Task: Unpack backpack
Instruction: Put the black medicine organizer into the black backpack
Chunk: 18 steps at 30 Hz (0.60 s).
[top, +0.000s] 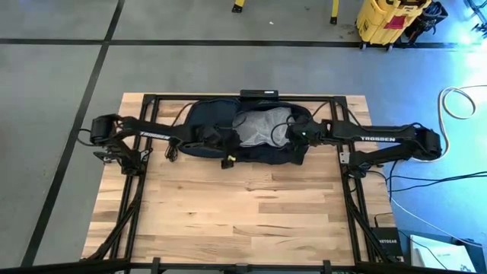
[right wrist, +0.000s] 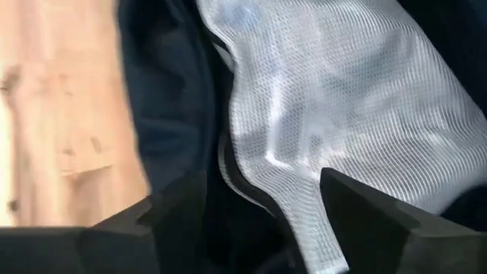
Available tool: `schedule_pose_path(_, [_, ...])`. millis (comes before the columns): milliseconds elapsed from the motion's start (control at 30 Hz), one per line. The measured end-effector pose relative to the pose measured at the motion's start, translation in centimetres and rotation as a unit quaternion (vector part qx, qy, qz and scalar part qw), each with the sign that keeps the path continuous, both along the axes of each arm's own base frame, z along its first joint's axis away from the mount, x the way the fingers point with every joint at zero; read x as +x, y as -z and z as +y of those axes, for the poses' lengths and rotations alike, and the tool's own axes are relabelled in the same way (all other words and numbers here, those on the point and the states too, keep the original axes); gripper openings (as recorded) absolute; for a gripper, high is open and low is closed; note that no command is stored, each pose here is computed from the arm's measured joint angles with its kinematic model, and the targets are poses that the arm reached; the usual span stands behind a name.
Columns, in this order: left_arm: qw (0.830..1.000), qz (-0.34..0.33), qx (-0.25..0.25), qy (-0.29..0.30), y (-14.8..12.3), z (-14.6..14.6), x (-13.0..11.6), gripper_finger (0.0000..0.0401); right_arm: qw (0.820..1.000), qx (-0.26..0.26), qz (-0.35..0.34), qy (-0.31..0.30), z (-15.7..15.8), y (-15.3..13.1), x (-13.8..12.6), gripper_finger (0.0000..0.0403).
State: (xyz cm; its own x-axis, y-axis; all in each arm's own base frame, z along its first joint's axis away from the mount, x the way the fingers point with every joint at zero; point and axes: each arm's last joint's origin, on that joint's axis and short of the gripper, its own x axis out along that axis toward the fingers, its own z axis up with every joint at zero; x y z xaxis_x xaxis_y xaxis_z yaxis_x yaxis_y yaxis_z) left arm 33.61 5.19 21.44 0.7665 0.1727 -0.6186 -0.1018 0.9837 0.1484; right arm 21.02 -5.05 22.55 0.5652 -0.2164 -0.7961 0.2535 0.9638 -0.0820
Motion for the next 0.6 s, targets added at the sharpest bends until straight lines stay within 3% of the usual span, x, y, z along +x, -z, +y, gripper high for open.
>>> schedule_pose_path(100, [0.999,-0.021,0.033,0.001,-1.0,-1.0,0.0,0.0214,1.0,-0.003,-0.011,-0.018,1.0,-0.6,0.4,0.0243])
schedule_pose_path(200, [0.998,-0.04,0.032,0.03,-1.5,-2.2,0.2,0.0211,0.998,0.023,-0.016,-0.058,2.3,-0.6,0.6,0.0243])
schedule_pose_path(367, [0.997,0.033,0.005,0.066,1.3,-3.3,0.4,0.0191,0.994,0.054,0.022,-0.093,3.6,0.3,0.5,0.0223])
schedule_pose_path(600, [0.997,0.083,0.009,0.003,3.6,-1.8,0.6,0.0171,0.992,0.056,0.08,-0.076,3.4,2.1,1.2,0.0206])
